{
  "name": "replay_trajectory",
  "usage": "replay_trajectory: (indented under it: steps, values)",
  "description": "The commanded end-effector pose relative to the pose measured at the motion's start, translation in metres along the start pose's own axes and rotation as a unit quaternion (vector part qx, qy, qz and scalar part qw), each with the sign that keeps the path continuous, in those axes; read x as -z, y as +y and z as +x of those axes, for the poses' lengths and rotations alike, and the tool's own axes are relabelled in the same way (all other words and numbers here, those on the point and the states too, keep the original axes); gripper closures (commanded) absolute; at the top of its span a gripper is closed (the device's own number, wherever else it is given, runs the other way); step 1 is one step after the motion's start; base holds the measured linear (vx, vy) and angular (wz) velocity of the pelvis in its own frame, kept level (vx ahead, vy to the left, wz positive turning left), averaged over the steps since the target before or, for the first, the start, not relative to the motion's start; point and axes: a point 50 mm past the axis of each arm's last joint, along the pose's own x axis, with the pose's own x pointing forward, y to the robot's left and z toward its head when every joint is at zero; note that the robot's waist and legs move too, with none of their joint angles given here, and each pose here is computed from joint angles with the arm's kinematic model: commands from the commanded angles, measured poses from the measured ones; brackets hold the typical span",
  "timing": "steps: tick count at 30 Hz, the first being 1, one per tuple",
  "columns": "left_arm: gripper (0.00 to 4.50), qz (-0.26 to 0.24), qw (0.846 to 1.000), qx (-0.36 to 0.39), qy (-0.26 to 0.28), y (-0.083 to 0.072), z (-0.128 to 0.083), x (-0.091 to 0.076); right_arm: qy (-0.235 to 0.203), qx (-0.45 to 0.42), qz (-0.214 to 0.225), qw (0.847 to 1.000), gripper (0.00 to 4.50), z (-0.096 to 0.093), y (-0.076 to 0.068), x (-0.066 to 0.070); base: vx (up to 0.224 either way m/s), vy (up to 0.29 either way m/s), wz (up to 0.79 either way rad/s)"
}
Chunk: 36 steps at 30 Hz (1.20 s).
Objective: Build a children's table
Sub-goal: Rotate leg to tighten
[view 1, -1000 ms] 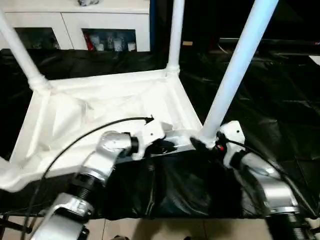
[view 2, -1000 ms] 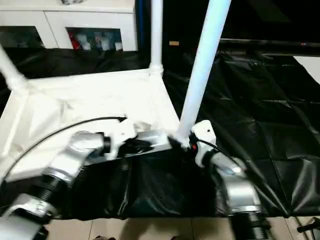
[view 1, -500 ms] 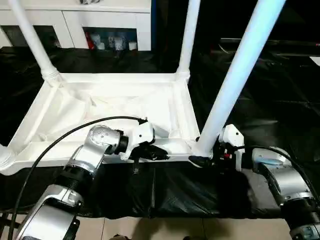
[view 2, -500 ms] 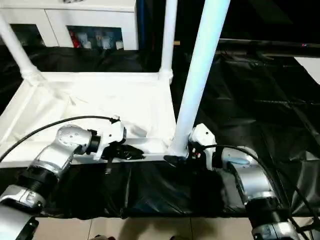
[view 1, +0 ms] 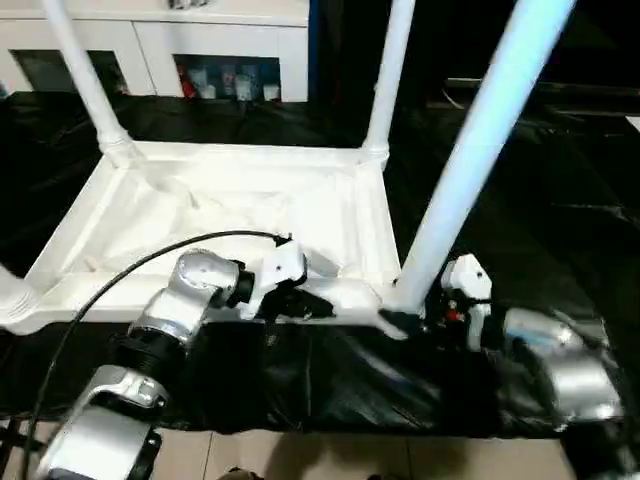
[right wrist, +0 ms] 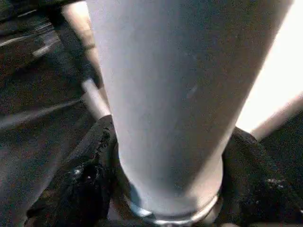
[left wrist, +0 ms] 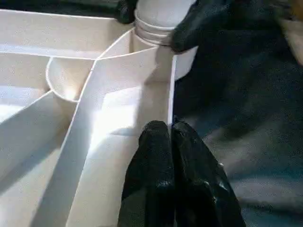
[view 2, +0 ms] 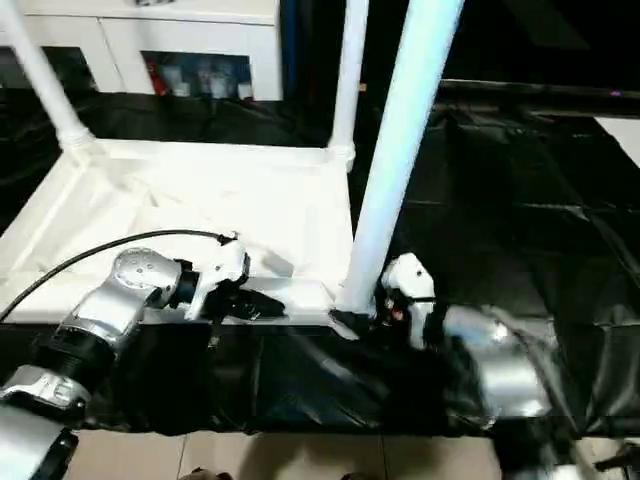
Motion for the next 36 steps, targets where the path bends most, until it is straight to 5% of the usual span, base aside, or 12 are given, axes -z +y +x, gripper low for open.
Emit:
replay_trajectory:
  steps: [1,6,12,13,20,25,36]
  values:
    - [4.50,-0.020,1.000,-0.003,-0.007,-0.014,0.034,-0.003,0.024,0.005,0.034,0.999,1.82,0.024,0.026,0.014,0.000,0.000,0.00]
    - [4.50,-0.045,0.999,-0.021,-0.021,-0.032,0.067,-0.011,0.020,0.108,0.093,0.990,1.83,0.050,0.040,0.019,0.000,0.000,0.00]
    - [4.50,-0.036,0.999,-0.036,-0.018,-0.040,0.081,-0.019,0.008,0.170,0.086,0.982,1.83,0.049,0.037,0.014,0.000,0.000,0.00]
    - [4.50,-0.036,0.999,-0.036,-0.018,-0.040,0.081,-0.019,0.008,0.170,0.086,0.982,1.48,0.049,0.037,0.013,0.000,0.000,0.00]
    - [4.50,-0.006,1.000,-0.024,-0.015,-0.032,0.058,-0.012,-0.032,0.144,0.058,0.987,0.70,0.034,0.025,-0.005,0.000,0.000,0.00]
    - [4.50,0.011,1.000,-0.002,-0.003,-0.029,0.040,-0.004,-0.038,0.079,0.027,0.996,0.70,0.025,0.020,-0.014,0.005,-0.011,0.00]
    - [4.50,0.027,0.996,0.080,0.020,-0.022,0.005,0.006,0.051,-0.137,-0.055,0.988,0.70,-0.013,-0.001,-0.013,0.000,0.000,0.00]
